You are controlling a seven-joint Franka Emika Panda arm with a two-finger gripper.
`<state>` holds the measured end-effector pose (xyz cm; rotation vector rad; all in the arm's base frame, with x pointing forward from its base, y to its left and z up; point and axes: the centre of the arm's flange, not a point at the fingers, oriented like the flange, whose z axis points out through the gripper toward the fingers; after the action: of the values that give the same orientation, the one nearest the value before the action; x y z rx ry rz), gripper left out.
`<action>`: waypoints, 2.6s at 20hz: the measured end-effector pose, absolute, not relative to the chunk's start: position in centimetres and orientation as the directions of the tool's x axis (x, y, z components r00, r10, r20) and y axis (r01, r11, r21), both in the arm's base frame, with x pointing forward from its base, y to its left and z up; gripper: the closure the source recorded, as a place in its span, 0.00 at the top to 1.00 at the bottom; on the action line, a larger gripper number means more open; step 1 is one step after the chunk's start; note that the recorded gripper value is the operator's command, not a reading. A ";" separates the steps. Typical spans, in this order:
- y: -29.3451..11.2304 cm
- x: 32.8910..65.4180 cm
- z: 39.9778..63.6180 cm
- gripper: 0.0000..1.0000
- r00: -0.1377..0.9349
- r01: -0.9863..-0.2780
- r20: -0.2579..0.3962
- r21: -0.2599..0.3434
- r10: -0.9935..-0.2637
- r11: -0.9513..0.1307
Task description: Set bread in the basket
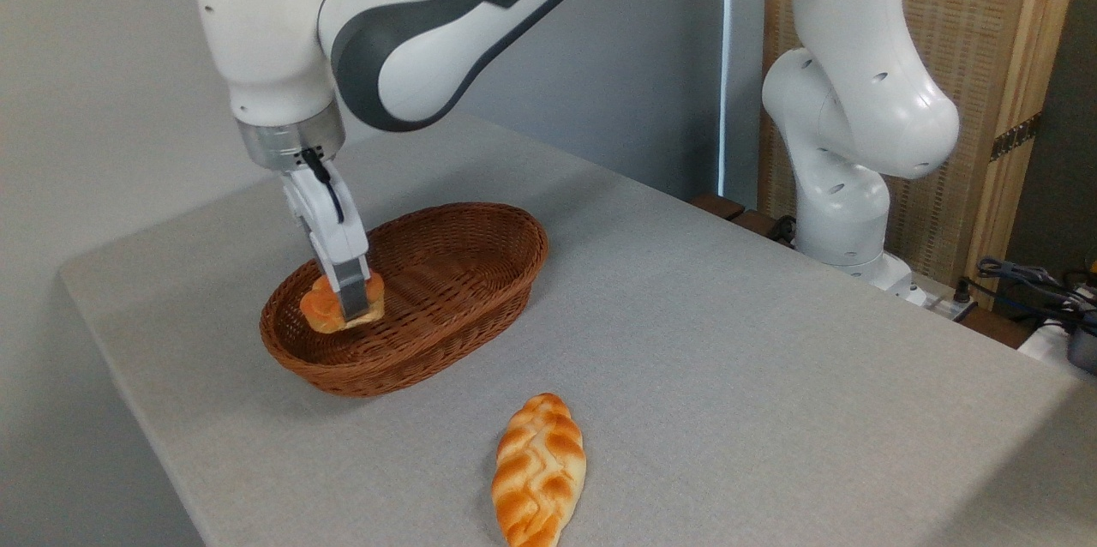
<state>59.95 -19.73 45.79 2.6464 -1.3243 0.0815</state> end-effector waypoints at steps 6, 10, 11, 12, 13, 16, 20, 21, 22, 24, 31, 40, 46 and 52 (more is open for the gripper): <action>-19.9 60.2 46.2 1.00 0.605 -0.796 0.137 0.132 -0.784 -0.591; -19.9 60.2 46.2 1.00 0.605 -0.796 0.136 0.130 -0.784 -0.591; -19.9 60.2 46.2 1.00 0.605 -0.796 0.136 0.130 -0.784 -0.591; -19.8 60.2 46.2 1.00 0.605 -0.796 0.135 0.131 -0.784 -0.591; -19.8 60.2 46.2 1.00 0.605 -0.796 0.135 0.131 -0.785 -0.591; -19.7 60.1 46.3 1.00 0.607 -0.794 0.130 0.134 -0.784 -0.592; -17.7 59.6 48.8 1.00 0.612 -0.790 0.084 0.128 -0.787 -0.600; -16.7 59.4 50.1 1.00 0.615 -0.787 0.071 0.114 -0.785 -0.607; -15.7 59.0 51.5 1.00 0.622 -0.782 0.065 0.102 -0.780 -0.615; -13.3 58.1 54.5 1.00 0.645 -0.764 0.068 0.080 -0.761 -0.640; -6.2 53.9 60.3 1.00 0.666 -0.746 0.084 0.063 -0.742 -0.663; -5.2 53.8 60.2 1.00 0.676 -0.737 0.082 0.066 -0.733 -0.672; -5.6 53.8 60.5 1.00 0.669 -0.743 0.088 0.061 -0.738 -0.666; -5.8 53.8 60.5 1.00 0.668 -0.744 0.084 0.059 -0.739 -0.666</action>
<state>53.82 -5.81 60.47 2.7883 -1.2424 0.0810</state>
